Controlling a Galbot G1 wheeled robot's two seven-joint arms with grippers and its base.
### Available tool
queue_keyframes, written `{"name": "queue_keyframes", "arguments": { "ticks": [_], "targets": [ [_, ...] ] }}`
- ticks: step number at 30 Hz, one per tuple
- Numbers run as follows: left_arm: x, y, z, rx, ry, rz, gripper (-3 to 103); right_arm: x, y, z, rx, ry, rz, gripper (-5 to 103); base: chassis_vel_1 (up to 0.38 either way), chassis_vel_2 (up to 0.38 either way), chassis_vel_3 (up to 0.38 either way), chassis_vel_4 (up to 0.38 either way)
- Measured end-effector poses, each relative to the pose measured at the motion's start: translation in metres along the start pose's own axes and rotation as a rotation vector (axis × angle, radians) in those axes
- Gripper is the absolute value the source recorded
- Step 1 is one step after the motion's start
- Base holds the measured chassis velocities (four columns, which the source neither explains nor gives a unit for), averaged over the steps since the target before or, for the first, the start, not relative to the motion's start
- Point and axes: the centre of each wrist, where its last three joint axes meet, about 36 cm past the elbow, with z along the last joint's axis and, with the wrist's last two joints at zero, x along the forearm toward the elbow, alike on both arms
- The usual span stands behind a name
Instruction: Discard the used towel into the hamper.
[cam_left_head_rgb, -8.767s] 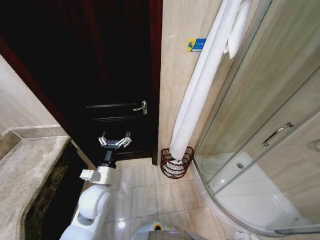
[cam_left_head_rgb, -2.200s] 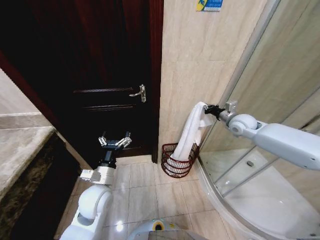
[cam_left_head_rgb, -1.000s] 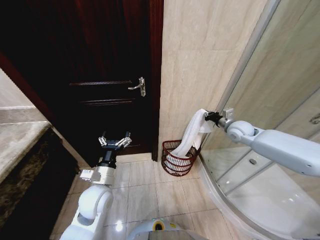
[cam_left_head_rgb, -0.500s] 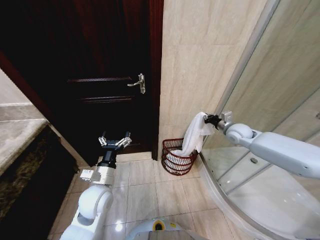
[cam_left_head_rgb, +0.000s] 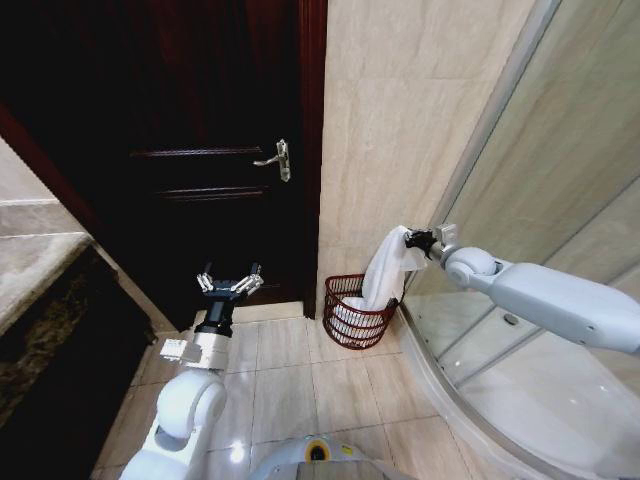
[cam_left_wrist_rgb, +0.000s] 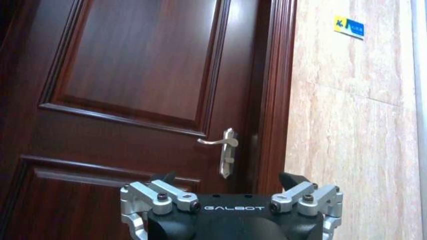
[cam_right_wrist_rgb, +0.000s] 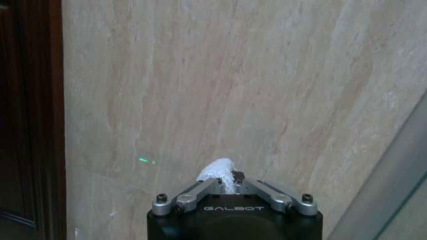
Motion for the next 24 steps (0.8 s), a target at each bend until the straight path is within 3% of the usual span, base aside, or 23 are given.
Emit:
{"name": "queue_keyframes", "arguments": {
  "ticks": [6, 11, 12, 13, 15, 18, 24],
  "targets": [
    [0.0, 0.0, 0.0, 0.0, 0.0, 0.0, 100, -0.001, 0.002, 0.001, 0.022, 0.01, 0.006, -2, 0.0, 0.0, 0.0, 0.0],
    [0.0, 0.0, 0.0, 0.0, 0.0, 0.0, 100, -0.004, 0.008, 0.001, 0.038, 0.007, 0.034, 18, 0.0, 0.0, 0.0, 0.0],
    [0.0, 0.0, 0.0, 0.0, 0.0, 0.0, 100, -0.005, 0.009, 0.001, 0.038, 0.006, 0.035, 18, 0.0, 0.0, 0.0, 0.0],
    [0.0, 0.0, 0.0, 0.0, 0.0, 0.0, 100, -0.005, 0.01, 0.0, 0.038, 0.005, 0.036, 28, 0.0, 0.0, 0.0, 0.0],
    [0.0, 0.0, 0.0, 0.0, 0.0, 0.0, 100, -0.006, 0.011, 0.0, 0.038, 0.005, 0.037, 28, 0.0, 0.0, 0.0, 0.0],
    [0.0, 0.0, 0.0, 0.0, 0.0, 0.0, 100, -0.008, 0.015, 0.0, 0.039, 0.006, 0.047, 45, 0.0, 0.0, 0.0, 0.0],
    [0.0, 0.0, 0.0, 0.0, 0.0, 0.0, 100, -0.008, 0.016, 0.0, 0.043, 0.014, 0.057, 61, 0.0, 0.0, 0.0, 0.0]
  ]
}}
